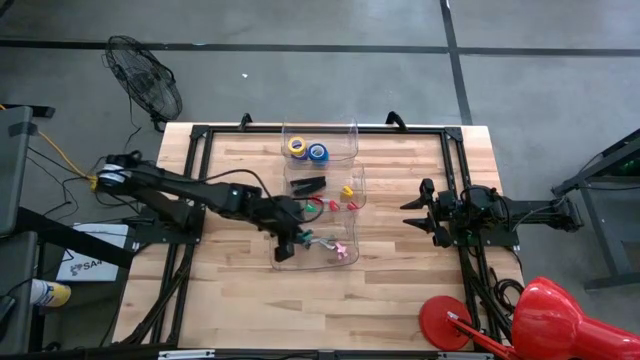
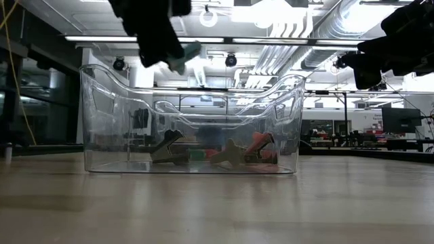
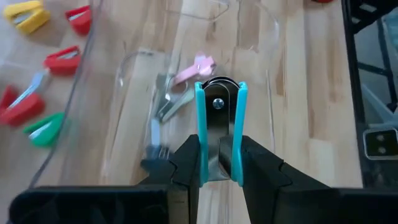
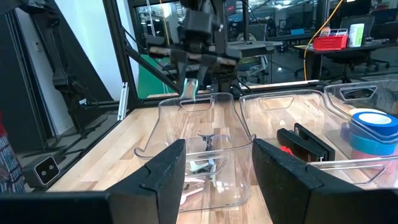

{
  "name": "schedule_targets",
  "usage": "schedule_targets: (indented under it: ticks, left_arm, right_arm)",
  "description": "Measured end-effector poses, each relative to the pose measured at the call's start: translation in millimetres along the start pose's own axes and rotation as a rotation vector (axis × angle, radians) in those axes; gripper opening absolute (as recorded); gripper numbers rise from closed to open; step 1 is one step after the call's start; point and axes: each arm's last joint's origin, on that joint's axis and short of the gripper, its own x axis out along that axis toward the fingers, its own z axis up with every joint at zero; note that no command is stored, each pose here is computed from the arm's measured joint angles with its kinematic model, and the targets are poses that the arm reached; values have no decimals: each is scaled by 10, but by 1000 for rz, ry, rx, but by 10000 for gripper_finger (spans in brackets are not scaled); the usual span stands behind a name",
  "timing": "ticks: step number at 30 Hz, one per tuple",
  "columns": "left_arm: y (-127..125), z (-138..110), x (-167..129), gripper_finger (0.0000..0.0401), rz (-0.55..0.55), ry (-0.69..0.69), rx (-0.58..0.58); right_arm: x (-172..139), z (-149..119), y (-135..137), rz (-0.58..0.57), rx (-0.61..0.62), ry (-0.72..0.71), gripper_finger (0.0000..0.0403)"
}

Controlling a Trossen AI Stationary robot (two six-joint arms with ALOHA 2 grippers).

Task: Pick and place Stapler, Stapler remover, tape
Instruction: Put the light blue staple remover into the bottom transparent bin

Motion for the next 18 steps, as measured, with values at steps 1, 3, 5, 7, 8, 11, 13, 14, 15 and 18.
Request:
schedule_targets:
  ticks: [1, 3, 5, 7, 8, 11, 13, 14, 15, 18]
  left_arm:
    - [6, 8, 61, 76, 0, -3, -1]
    - [16, -5, 181, 76, 10, 11, -2]
    - [29, -14, 299, 76, 26, 14, -3]
    - [47, -45, 382, 76, 44, 40, -4]
    - [51, -51, 429, 76, 46, 42, -4]
    - [77, -94, 537, 76, 72, 74, -4]
    - [90, -107, 590, 76, 94, 75, -3]
    - [99, -117, 616, 76, 108, 79, -2]
    - [108, -130, 638, 76, 119, 87, -1]
    - [122, -141, 681, 76, 146, 85, 2]
  right_arm:
    - [0, 1, 0, 0, 0, 0, 177]
    - [0, 0, 0, 0, 0, 0, 177]
    - [0, 0, 0, 0, 0, 0, 177]
    - [0, 1, 0, 0, 0, 0, 177]
    - [0, 0, 0, 0, 0, 0, 177]
    - [1, -1, 0, 0, 0, 2, 177]
    - [2, -2, 0, 0, 0, 2, 177]
    - [2, -1, 0, 0, 0, 3, 177]
    - [3, -3, -1, 0, 0, 4, 177]
    - [3, -3, -1, 0, 0, 4, 177]
